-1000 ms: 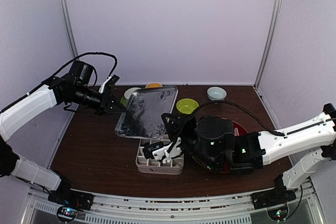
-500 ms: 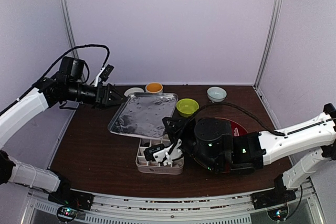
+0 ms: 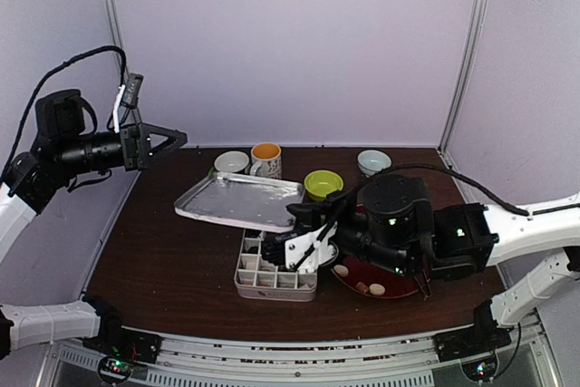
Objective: Pack the chocolate
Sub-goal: Pass from the left arm to the right, then place the box lid on the packing box.
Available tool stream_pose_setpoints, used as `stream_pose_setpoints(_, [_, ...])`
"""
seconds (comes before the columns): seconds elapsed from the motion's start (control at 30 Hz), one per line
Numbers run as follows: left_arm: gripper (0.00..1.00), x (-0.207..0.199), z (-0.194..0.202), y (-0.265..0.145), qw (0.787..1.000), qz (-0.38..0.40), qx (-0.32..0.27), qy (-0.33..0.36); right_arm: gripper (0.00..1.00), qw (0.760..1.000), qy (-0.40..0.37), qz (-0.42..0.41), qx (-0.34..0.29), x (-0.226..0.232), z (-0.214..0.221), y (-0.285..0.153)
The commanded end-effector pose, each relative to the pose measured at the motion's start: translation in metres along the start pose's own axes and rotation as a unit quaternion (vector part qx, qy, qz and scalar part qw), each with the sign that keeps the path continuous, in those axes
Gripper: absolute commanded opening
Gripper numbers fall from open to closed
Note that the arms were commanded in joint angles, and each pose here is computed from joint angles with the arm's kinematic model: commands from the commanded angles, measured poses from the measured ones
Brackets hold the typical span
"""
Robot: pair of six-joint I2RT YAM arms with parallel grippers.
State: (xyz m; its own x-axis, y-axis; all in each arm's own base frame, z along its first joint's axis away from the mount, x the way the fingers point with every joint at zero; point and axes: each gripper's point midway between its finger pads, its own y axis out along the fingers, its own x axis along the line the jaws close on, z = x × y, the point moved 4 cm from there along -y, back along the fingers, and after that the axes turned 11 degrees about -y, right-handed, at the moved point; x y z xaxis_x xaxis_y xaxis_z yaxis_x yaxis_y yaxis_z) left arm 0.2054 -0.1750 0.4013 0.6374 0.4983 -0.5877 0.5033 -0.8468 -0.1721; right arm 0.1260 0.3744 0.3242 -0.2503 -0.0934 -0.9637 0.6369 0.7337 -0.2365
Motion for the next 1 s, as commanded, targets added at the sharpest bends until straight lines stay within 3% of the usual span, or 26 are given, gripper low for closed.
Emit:
stream_pose_setpoints(0.0, [0.85,-0.015,-0.017,-0.011,0.996,0.016,-0.057,0.068,0.05,0.979,0.191,-0.027,-0.073,-0.035,0.004,-0.018])
stream_pose_setpoints(0.17, [0.86,-0.023,-0.021,-0.014,0.994,0.027,-0.063,0.083,0.02,0.942,0.308,-0.077,-0.108,-0.04,0.02,-0.022])
stream_pose_setpoints(0.43, [0.86,-0.02,-0.016,-0.006,0.995,0.045,-0.049,0.079,0.0,0.878,0.437,-0.13,-0.147,-0.039,0.037,-0.028])
stream_pose_setpoints(0.73, [0.86,-0.009,-0.003,0.007,0.996,0.057,-0.022,0.058,0.0,0.812,0.53,-0.174,-0.171,-0.028,0.043,-0.02])
stream_pose_setpoints(0.97, [0.86,0.002,0.007,0.014,0.998,0.048,-0.004,0.038,0.0,0.777,0.566,-0.21,-0.18,-0.016,0.039,-0.009])
